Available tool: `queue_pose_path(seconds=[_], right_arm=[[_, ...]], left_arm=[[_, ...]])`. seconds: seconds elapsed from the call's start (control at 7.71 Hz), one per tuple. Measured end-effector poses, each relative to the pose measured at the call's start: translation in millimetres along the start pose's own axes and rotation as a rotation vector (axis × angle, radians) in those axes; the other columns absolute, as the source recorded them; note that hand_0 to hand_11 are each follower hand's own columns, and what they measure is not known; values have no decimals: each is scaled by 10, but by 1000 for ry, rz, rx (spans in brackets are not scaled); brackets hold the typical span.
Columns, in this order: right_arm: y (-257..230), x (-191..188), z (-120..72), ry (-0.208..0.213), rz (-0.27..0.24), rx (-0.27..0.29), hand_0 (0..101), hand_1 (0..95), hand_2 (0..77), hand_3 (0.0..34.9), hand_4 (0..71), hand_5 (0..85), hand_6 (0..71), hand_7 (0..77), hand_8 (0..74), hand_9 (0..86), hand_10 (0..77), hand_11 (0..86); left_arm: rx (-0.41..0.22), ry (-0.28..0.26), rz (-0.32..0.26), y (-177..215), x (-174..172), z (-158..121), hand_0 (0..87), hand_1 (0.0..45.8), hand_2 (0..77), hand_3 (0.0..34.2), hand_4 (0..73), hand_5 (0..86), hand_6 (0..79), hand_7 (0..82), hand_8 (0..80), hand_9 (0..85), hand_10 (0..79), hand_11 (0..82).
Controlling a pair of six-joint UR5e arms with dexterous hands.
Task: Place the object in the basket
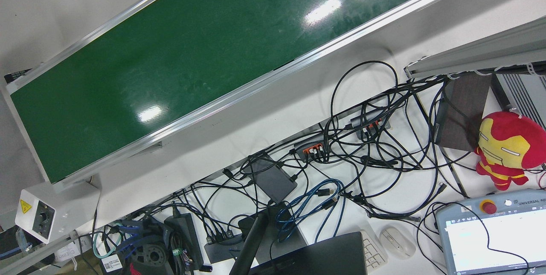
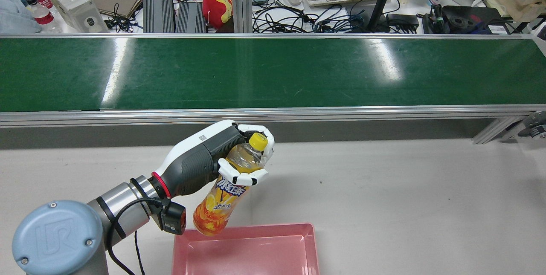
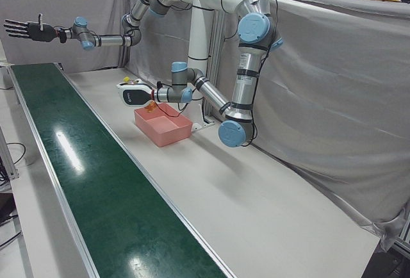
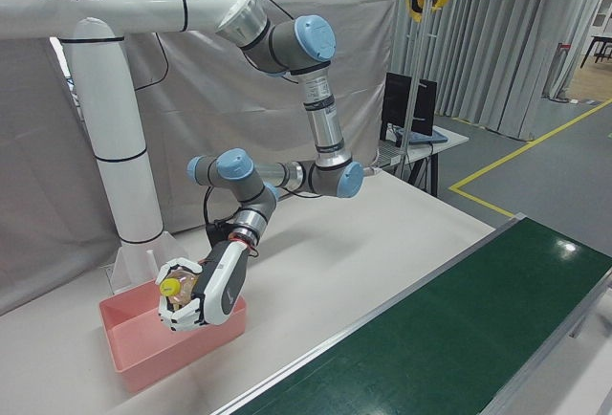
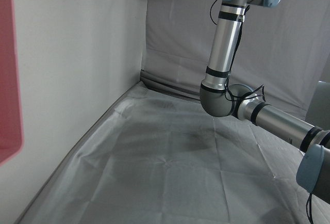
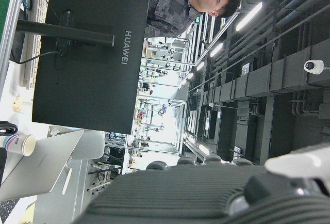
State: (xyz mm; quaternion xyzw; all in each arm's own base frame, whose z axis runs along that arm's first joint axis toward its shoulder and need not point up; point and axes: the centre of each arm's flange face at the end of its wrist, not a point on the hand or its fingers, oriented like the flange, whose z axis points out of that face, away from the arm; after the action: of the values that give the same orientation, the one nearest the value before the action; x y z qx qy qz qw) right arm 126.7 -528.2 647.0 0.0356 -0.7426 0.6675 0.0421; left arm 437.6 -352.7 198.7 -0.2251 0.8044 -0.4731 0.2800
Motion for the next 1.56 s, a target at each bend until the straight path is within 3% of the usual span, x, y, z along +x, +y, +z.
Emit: queue_pose_path(seconds=[0.39, 0.78, 0.91, 1.04, 1.17, 1.3, 1.43, 1.56], right_arm=[[0, 0, 0, 0, 1, 0, 1, 0, 5, 2, 0, 0, 0, 5, 0, 0, 0, 0], [-7, 1, -4, 0, 0, 1, 3, 0, 5, 2, 0, 0, 0, 5, 0, 0, 0, 0], [-7, 1, -3, 0, 0, 1, 3, 0, 0, 3, 0, 0, 0, 5, 0, 0, 0, 0], [-9, 1, -4, 0, 0, 2, 2, 0, 5, 2, 0, 0, 0, 5, 0, 0, 0, 0], [-8, 1, -2, 0, 0, 2, 1, 0, 0, 2, 0, 0, 0, 5, 0, 0, 0, 0], [-8, 1, -3, 0, 0, 2, 1, 0, 0, 2, 0, 0, 0, 5, 0, 0, 0, 0], [-8, 1, -2, 0, 0, 2, 1, 0, 0, 2, 0, 0, 0, 5, 0, 0, 0, 0], [-7, 1, -1, 0, 0, 1, 2, 0, 0, 2, 0, 0, 0, 5, 0, 0, 0, 0]], left_arm=[[3, -109, 14, 78, -653, -104, 542, 65, 491, 0, 431, 605, 556, 578, 644, 600, 611, 698], [52, -228, 29, -109, -1271, -254, 542, 65, 491, 0, 431, 605, 556, 578, 644, 600, 611, 698], [62, -247, 32, -155, -1325, -308, 541, 125, 436, 0, 355, 633, 447, 469, 556, 605, 480, 665], [73, -259, 37, -163, -1327, -354, 517, 218, 240, 0, 273, 638, 278, 322, 447, 551, 387, 551], [79, -263, 41, -113, -1245, -417, 498, 93, 76, 0, 174, 605, 125, 224, 447, 551, 387, 551], [88, -266, 47, -21, -1105, -525, 498, 93, 76, 0, 174, 605, 125, 224, 311, 409, 316, 469], [91, -266, 50, 51, -966, -641, 498, 60, 5, 0, 71, 556, 38, 125, 207, 300, 251, 415], [85, -260, 48, 108, -856, -726, 498, 54, 5, 0, 16, 491, 5, 65, 158, 191, 207, 316]])
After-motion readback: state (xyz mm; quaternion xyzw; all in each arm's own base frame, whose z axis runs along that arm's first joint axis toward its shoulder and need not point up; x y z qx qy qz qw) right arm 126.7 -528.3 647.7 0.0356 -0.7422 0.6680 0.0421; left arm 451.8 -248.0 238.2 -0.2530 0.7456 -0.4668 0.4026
